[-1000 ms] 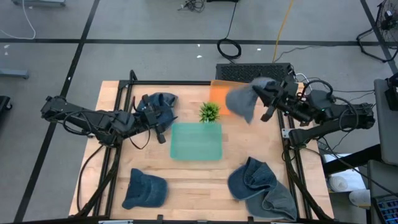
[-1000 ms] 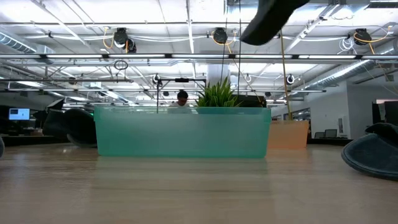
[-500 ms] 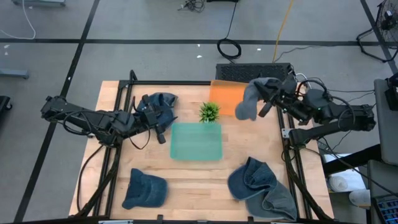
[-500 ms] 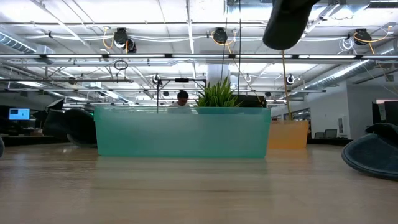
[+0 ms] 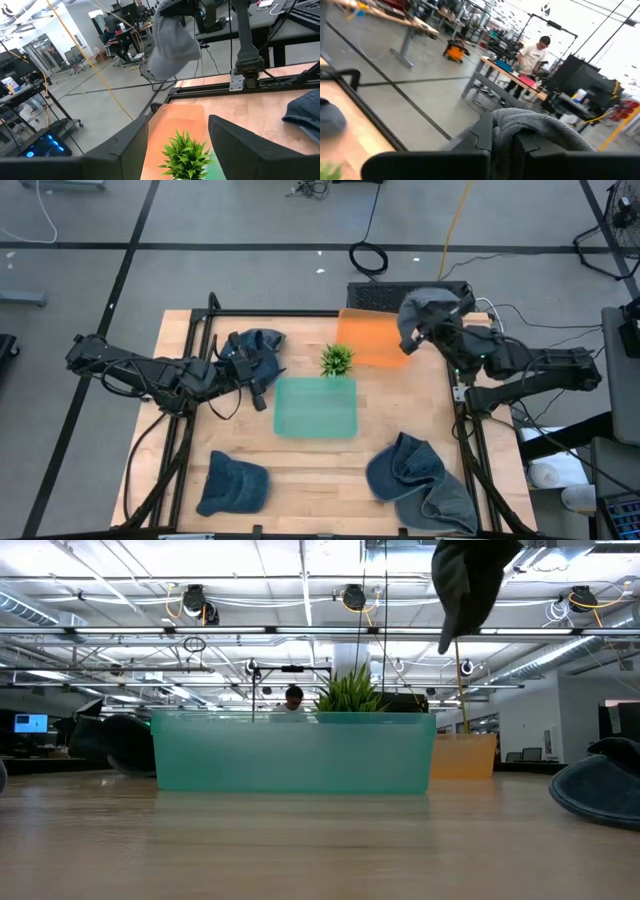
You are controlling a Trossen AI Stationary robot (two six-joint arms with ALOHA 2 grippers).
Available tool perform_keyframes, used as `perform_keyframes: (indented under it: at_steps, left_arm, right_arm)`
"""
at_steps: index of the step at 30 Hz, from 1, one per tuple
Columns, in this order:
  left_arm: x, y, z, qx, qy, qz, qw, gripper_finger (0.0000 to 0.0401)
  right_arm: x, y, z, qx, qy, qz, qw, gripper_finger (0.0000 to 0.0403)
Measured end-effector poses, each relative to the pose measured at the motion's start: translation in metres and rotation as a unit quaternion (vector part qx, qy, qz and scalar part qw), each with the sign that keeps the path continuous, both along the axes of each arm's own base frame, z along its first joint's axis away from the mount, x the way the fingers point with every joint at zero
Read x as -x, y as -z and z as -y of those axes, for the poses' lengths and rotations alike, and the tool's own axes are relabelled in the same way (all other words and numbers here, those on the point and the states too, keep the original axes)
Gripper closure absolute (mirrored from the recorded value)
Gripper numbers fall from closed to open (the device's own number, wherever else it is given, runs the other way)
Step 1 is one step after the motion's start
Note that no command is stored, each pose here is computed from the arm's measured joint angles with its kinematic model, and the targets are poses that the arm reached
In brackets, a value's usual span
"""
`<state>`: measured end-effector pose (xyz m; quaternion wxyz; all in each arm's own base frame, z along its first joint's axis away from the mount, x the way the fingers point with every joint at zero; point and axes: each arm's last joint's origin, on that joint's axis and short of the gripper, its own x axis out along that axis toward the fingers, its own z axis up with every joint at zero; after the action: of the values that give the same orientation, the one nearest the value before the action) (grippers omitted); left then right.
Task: Pick & Place hat
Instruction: Put the middle gray cap into the orange bin
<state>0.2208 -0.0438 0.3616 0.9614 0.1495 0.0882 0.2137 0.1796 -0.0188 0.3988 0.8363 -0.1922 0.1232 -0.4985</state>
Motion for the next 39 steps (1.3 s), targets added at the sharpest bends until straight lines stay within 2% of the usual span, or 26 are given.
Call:
perform_keyframes:
  at_steps: [15,27,33,39]
  left_arm:
    - [0.0,-0.002,0.0,0.003,0.0,0.012,1.0,0.0177]
    - [0.0,-0.002,0.0,0.004,0.0,0.012,1.0,0.0144]
    - [0.0,-0.002,0.0,0.005,-0.001,0.011,1.0,0.0145]
    - [0.0,-0.002,0.0,0.001,-0.001,0.009,1.0,0.0145]
  right_arm:
    - [-0.014,0.018,0.027,0.003,0.067,-0.088,0.994,0.0393]
    - [-0.022,0.04,0.056,-0.077,0.001,-0.107,0.991,0.0393]
    - [-0.026,0.054,0.069,-0.094,0.011,-0.17,0.981,0.0393]
    - [-0.032,0.061,0.075,-0.095,-0.033,-0.217,0.971,0.0393]
